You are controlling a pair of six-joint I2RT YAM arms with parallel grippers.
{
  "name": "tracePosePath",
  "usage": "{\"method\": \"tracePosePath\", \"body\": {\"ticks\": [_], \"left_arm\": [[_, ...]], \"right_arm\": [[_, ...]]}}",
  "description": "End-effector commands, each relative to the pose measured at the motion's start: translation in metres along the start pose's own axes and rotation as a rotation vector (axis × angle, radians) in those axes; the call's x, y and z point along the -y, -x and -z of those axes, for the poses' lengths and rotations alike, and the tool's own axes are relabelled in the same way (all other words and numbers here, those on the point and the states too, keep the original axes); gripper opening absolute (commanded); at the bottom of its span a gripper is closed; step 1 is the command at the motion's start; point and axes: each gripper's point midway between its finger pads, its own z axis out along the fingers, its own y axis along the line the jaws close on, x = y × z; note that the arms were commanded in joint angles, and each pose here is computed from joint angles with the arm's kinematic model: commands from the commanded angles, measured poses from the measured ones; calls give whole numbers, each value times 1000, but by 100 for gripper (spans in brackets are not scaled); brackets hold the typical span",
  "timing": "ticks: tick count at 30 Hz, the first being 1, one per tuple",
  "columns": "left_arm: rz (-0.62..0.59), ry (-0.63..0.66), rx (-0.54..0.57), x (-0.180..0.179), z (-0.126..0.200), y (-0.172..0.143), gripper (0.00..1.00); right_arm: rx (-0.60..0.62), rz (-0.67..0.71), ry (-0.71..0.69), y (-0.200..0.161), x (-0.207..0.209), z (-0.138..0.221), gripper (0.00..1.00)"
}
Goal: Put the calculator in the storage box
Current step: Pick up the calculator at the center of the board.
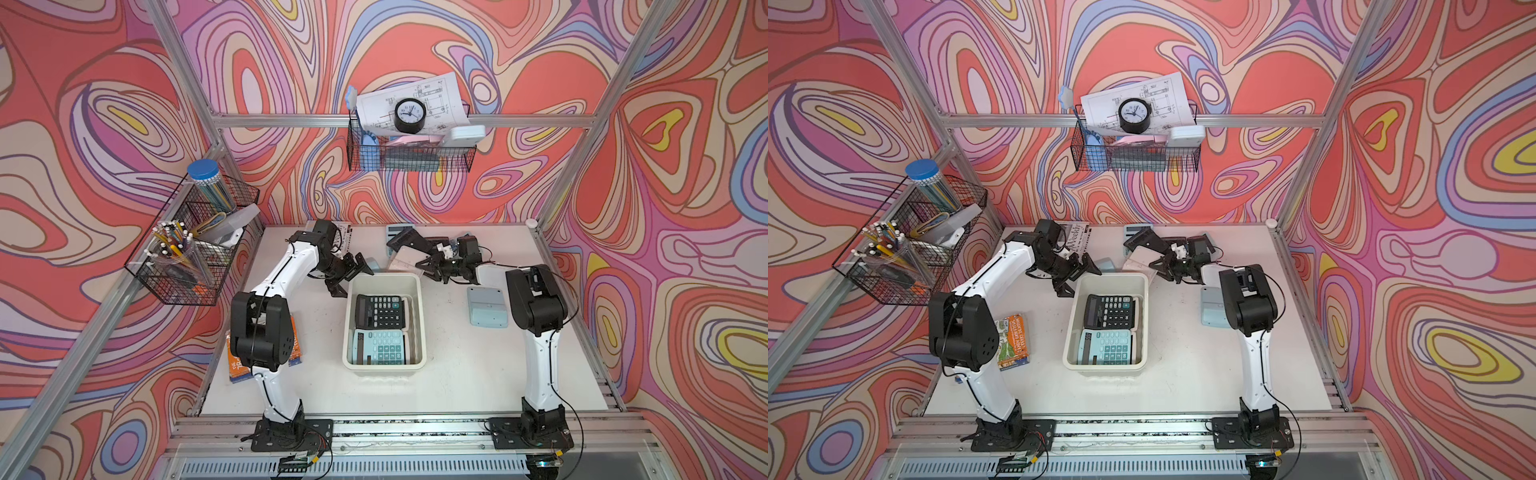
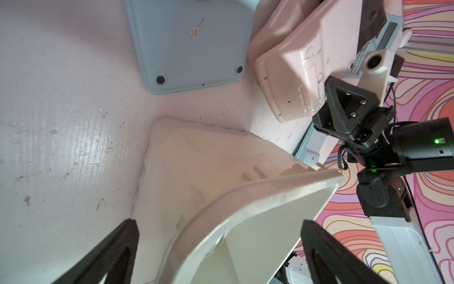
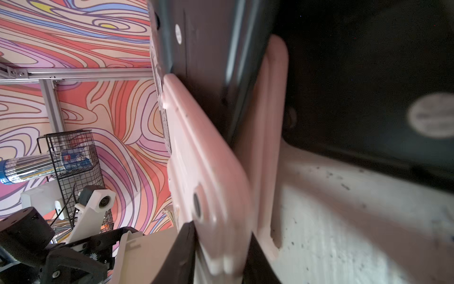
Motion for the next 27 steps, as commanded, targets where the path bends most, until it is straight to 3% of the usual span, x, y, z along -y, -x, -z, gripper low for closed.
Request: {"method": "tracePosePath", "body": {"ticks": [1,5,13,21,27], "left_arm": [[-28,21,20,3,10,3,97],[-35,26,59,9,22,10,97],[-16,58,115,18,46,18,98],[64,47,150,41,76,20,98],[198,-82,115,74,87,14,99]], "right_arm": [[22,-6,-18,-4,-12,9,25],[42,15,-10,-3,-29,19,16],[91,108,-55,1,-63,43,12],[159,315,-235,2,-96,81,12],[166,543,-413,-16,-128,92,11]]}}
